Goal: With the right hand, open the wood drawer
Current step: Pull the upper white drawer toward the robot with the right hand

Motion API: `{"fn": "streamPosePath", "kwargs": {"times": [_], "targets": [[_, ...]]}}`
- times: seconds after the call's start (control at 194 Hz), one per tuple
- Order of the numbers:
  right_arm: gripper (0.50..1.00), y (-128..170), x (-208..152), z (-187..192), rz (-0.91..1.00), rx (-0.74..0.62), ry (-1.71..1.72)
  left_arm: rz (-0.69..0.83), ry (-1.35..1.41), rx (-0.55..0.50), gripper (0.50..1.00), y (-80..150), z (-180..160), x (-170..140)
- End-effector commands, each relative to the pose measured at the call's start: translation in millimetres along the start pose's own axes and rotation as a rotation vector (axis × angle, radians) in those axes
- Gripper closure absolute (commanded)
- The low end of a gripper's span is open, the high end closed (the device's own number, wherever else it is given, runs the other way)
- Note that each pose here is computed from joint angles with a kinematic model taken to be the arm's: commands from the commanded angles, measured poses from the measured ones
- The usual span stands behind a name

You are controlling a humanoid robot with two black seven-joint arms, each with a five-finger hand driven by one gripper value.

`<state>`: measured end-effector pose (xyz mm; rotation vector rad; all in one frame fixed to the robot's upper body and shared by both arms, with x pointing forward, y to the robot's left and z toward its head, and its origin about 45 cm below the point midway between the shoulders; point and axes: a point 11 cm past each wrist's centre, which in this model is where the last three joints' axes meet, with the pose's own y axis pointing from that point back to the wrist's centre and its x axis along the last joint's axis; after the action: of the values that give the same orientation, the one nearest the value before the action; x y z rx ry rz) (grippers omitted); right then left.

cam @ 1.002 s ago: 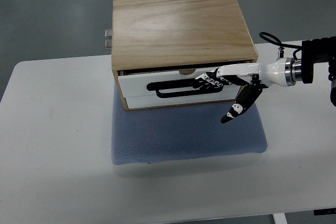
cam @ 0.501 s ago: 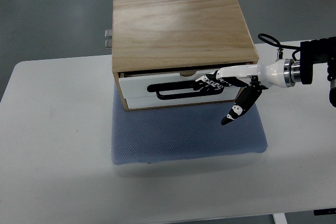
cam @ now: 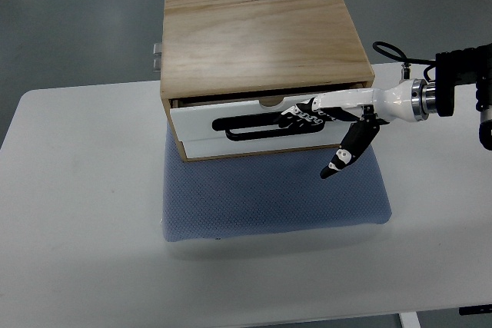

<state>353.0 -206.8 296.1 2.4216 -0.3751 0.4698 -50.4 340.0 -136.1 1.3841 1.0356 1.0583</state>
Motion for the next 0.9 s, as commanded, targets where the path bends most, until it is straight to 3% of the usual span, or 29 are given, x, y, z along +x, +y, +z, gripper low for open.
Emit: {"fn": "streamPosePath", "kwargs": {"times": [0.0, 0.894], "targets": [[0.556, -3.1, -4.6, 2.4, -0.022, -0.014, 0.003, 0.000, 0.000, 0.000, 0.500, 0.0, 0.0, 0.0], [0.556, -2.1, -3.6, -7.4, -0.053, -0.015, -0.016, 0.000, 0.000, 0.001, 0.500, 0.0, -0.1, 0.0]]}}
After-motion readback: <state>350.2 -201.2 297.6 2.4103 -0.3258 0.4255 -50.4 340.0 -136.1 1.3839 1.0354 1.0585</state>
